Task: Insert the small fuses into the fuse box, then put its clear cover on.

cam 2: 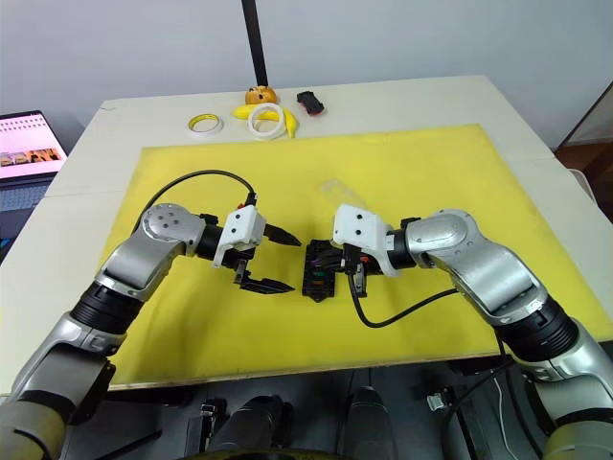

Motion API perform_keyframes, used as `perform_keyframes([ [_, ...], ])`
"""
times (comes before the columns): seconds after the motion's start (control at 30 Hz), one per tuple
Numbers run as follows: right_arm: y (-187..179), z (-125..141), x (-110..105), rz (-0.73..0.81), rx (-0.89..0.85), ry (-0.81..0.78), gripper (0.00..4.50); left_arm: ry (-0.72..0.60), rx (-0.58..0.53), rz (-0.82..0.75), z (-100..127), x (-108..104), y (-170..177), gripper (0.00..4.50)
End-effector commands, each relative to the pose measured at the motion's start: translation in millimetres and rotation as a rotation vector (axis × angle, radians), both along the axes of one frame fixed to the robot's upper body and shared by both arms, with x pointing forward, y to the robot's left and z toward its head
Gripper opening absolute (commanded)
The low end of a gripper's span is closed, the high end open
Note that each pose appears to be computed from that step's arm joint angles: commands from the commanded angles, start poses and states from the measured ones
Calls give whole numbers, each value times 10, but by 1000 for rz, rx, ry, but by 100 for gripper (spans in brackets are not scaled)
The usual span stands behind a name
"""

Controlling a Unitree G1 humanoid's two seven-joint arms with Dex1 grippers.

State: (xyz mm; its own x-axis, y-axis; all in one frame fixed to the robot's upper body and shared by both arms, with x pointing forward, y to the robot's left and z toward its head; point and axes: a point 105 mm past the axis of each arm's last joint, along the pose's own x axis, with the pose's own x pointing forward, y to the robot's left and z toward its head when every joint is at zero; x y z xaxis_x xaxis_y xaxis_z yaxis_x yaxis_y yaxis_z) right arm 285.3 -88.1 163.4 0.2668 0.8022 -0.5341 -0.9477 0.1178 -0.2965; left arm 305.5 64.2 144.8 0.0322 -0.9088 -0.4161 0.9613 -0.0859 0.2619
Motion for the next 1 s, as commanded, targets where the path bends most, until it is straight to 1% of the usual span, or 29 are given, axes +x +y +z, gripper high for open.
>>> perform_keyframes([
  [0.03, 31, 78, 23, 8, -6, -43, 0, -46, -13, -15, 78, -12, 0, 446],
  [0.2, 41, 61, 18, 17, -20, -51, 0, -41, -9, -25, 67, -33, 18, 446],
  [0.37, 15, 63, 55, -11, -22, -57, 0, -40, -6, -48, 66, -59, 9, 446],
  [0.73, -66, 32, 88, -14, -46, -51, 0, -50, 3, -38, 55, -43, 2, 446],
  [1.0, -57, 17, 101, -3, -49, -46, 0, -55, 5, -37, 71, -33, -6, 446],
])
